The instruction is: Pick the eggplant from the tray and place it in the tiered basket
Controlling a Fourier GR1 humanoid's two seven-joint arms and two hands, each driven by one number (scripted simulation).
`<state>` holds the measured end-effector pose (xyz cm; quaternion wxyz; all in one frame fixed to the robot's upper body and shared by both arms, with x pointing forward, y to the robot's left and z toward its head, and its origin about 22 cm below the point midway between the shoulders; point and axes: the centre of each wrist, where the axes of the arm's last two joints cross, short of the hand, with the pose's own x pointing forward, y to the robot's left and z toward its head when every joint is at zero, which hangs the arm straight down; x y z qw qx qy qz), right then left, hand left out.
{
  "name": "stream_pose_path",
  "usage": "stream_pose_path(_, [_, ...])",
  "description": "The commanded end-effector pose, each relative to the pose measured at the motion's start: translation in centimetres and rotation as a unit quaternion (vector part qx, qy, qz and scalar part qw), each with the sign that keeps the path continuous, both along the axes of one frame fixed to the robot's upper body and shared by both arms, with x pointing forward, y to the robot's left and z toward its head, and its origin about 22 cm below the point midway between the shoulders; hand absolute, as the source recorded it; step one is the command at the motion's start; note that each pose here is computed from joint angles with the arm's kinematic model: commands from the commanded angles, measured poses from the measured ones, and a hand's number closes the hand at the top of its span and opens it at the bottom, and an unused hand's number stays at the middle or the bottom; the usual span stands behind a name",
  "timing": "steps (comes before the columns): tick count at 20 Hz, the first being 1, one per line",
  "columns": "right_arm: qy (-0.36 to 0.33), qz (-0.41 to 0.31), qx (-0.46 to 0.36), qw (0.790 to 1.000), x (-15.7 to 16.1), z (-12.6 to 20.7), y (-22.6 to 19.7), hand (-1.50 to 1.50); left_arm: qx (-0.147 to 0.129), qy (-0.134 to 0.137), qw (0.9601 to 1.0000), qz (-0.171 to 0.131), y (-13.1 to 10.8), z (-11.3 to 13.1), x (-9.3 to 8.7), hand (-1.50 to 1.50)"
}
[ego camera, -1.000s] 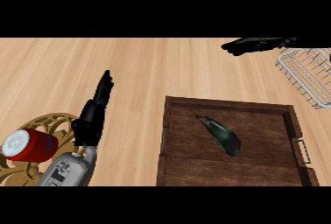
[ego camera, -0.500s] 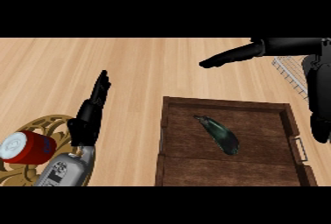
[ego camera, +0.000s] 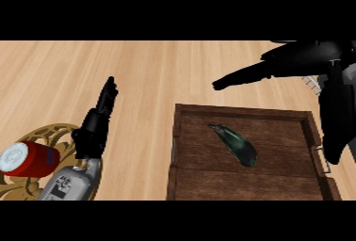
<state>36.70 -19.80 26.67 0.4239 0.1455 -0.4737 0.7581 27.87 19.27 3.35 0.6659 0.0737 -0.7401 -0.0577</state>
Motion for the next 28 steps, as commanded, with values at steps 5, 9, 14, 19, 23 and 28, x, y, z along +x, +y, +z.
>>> stream_pose_path(5, [-0.044, 0.066, -0.065, 0.995, -1.6, 1.3, -0.4, -1.5, -0.006, -0.013, 0.9999, -0.002, -0.7, -0.1, 0.0, 0.0])
stream_pose_path(9, [-0.051, 0.066, -0.062, 0.995, -1.8, 0.8, 0.2, -1.5, -0.002, -0.015, 0.9998, -0.008, 1.1, 1.4, 1.1, 0.0])
stream_pose_path(14, [-0.076, 0.108, -0.048, 0.99, -4.1, 0.1, 1.7, -1.5, -0.001, -0.012, 0.9999, -0.011, -0.3, 0.8, 0.5, 0.0])
stream_pose_path(19, [-0.096, 0.095, -0.034, 0.99, -5.3, 0.0, 0.6, -1.5, -0.011, -0.009, 0.9999, -0.007, -0.2, 0.5, 0.0, 0.0])
stream_pose_path(23, [-0.097, 0.053, -0.064, 0.992, -4.0, -0.2, 0.8, -1.5, -0.005, -0.006, 0.9998, -0.021, -0.7, -0.3, -0.9, 0.0])
stream_pose_path(28, [-0.092, 0.041, -0.073, 0.992, -4.3, -1.6, 0.7, -1.5, -0.002, -0.016, 0.9997, -0.019, -0.6, -0.1, -0.7, 0.0])
